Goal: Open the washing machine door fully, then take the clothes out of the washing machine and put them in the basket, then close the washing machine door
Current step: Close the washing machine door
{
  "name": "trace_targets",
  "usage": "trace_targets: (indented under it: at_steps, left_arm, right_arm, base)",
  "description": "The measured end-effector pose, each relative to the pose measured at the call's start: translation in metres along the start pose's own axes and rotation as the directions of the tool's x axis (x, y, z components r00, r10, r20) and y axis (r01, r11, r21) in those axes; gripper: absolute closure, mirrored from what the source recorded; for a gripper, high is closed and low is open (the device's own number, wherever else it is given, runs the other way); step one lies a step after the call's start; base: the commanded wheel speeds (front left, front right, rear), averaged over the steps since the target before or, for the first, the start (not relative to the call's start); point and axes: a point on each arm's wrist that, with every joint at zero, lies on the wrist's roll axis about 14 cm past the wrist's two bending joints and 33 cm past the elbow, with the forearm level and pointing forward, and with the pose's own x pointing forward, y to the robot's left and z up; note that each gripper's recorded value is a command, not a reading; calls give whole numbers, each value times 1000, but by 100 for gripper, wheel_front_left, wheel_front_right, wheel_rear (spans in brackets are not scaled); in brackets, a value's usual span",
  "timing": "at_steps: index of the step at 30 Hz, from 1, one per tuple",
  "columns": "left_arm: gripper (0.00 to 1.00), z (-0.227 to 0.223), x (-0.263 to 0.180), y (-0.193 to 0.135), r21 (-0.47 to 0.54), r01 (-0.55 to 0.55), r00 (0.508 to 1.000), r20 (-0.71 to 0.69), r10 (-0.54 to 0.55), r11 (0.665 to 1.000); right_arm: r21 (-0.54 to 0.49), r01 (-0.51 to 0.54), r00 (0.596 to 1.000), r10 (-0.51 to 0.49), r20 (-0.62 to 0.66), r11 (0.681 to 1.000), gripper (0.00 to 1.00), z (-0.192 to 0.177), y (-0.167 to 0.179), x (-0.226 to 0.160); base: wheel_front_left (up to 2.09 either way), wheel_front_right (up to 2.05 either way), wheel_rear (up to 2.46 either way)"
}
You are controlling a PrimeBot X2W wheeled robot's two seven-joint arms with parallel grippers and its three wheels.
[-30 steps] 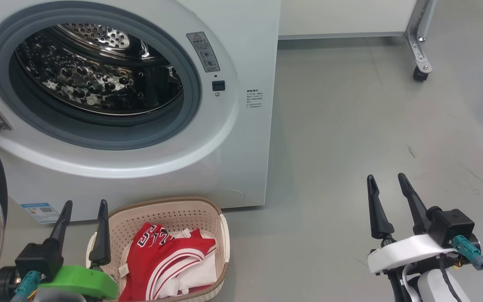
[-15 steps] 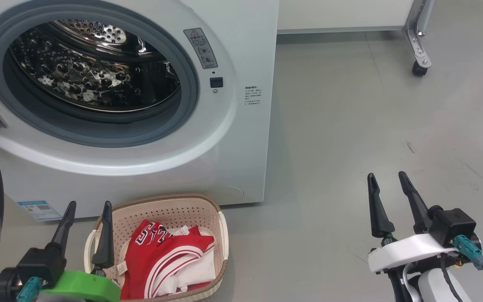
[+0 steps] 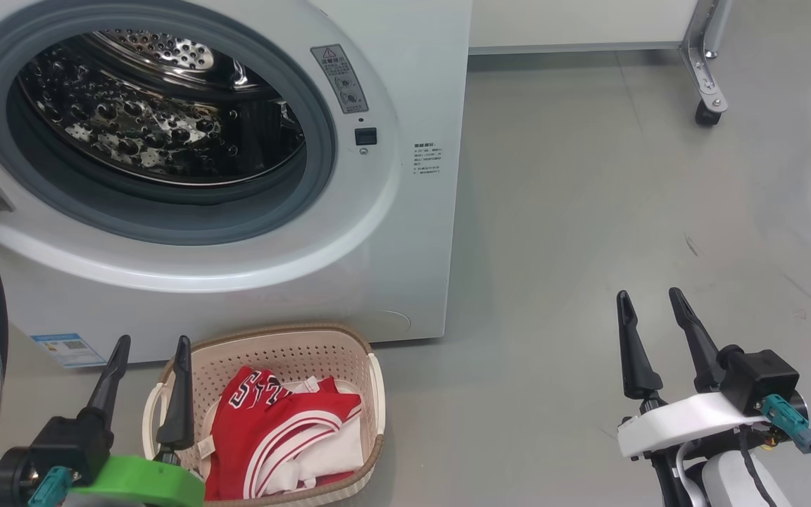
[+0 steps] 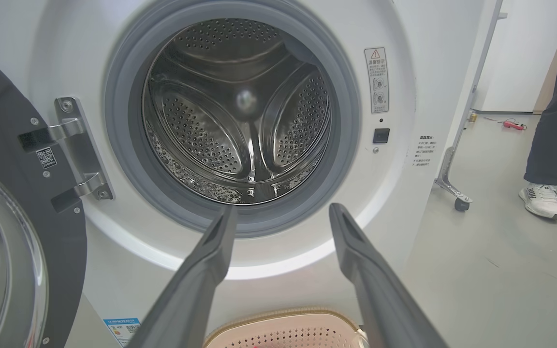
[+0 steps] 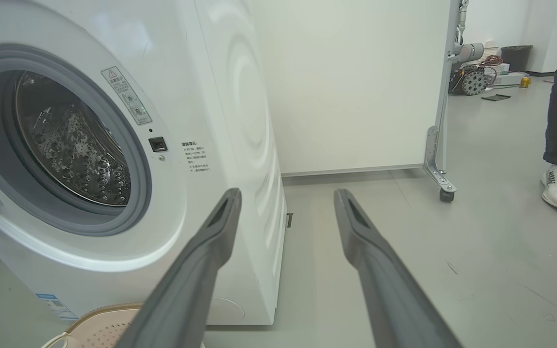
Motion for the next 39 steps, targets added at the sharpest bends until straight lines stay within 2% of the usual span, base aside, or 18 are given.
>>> trace_targets:
  at_steps: [18,39]
  left_arm:
    - [0,-4,-5,2,-1,-7,1000,-12,7,1000]
    - [0,1,-5,-1,-1,-2,1000,4,2,1000]
  right_arm:
    - [2,-4,1000,4,-4,1000,0,-2,2,1]
    - [5,-15,1000,15,-12,1000,0,-4,5,2]
  base:
    - [-28,28,0]
    - [-100,100,0]
